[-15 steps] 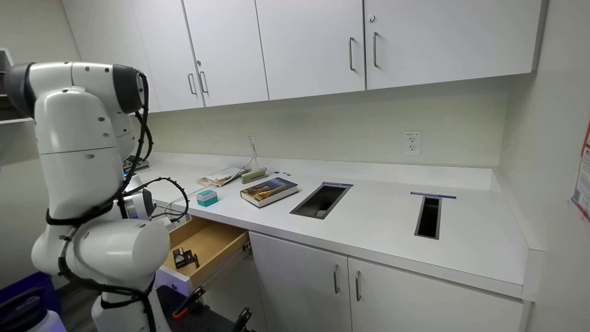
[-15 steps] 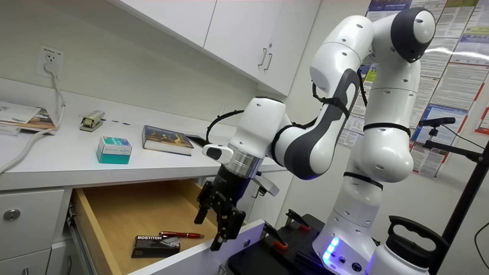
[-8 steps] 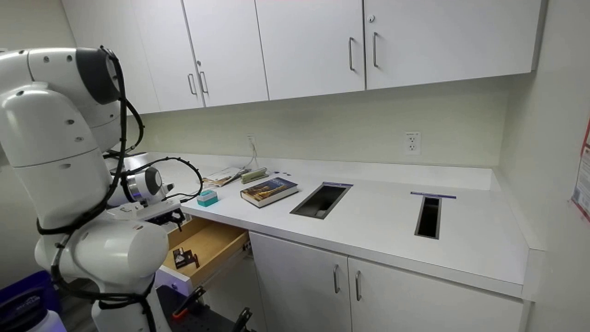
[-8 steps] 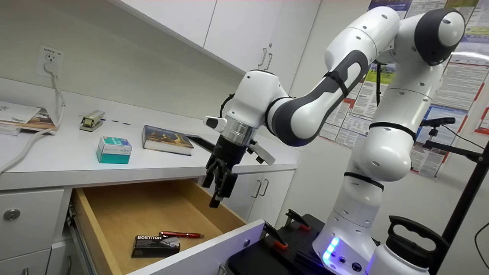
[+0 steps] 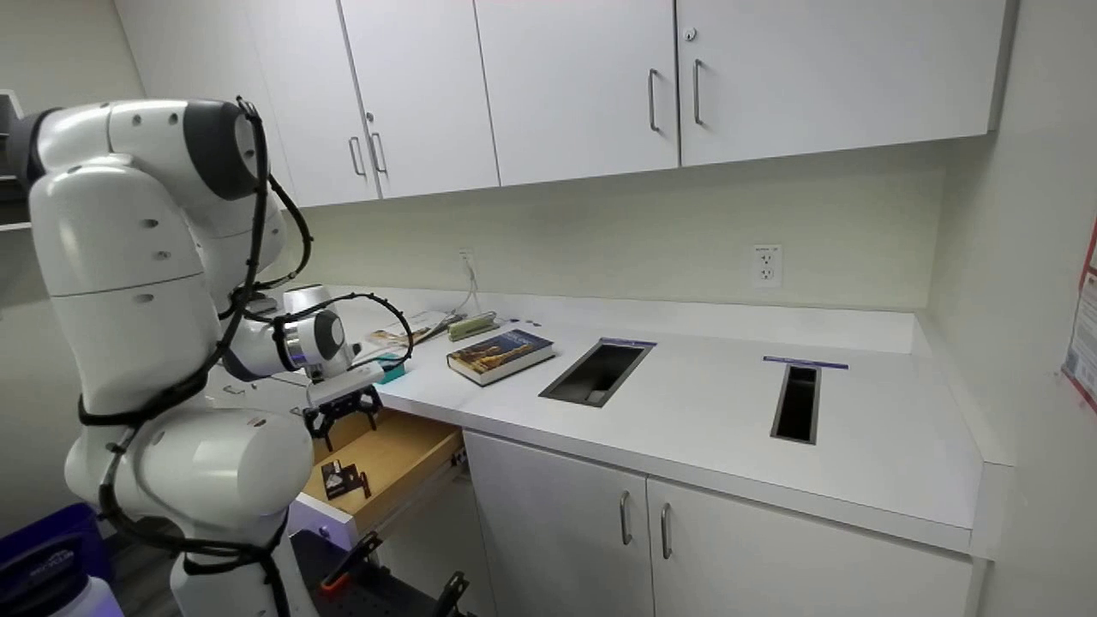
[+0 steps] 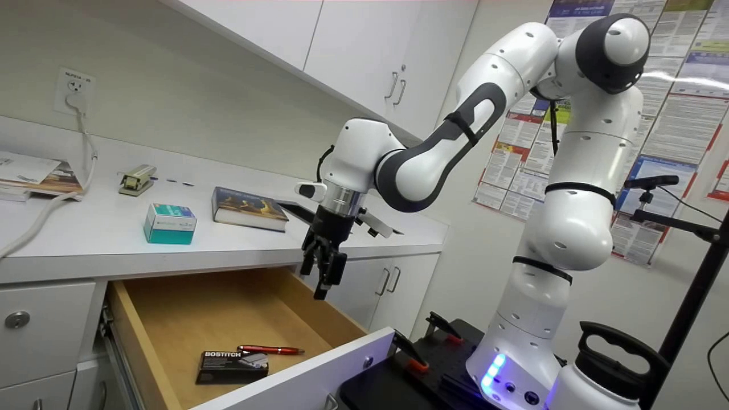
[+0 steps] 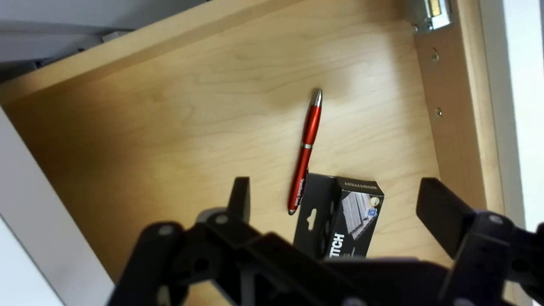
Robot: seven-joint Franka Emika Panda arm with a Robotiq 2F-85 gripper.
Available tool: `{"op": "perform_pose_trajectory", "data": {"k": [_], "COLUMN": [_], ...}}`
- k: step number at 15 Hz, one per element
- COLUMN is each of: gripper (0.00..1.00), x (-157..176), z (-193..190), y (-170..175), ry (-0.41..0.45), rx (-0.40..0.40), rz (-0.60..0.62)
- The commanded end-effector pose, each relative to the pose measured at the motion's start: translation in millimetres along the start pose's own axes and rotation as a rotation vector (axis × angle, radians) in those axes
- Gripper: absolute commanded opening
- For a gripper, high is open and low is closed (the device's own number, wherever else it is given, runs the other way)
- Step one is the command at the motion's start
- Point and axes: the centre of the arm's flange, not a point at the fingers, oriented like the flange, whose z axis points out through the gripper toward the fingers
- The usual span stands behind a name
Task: Open the top drawer below the book, take out the pen, and then put it on the countertop
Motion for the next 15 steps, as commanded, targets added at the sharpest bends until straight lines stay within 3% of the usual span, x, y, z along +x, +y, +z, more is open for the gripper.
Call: {"op": "perform_pose_trajectory", "data": {"k": [1, 2, 3, 7, 15], "gripper": [1.0, 1.0, 1.0, 1.0, 1.0], "x": [18.0, 19.6, 8.2, 15.5, 32.2], "z": [28.2, 20.1, 22.6, 21.6, 66.7], "y": [1.1, 1.8, -2.1, 1.8, -7.1], "ry": [0.013, 0.05, 0.011, 0.035, -0.01], "rx": [0.04, 0.013, 0.034, 0.028, -0.022], "rz": [-0.083, -0.027, -0.042, -0.038, -0.036]}}
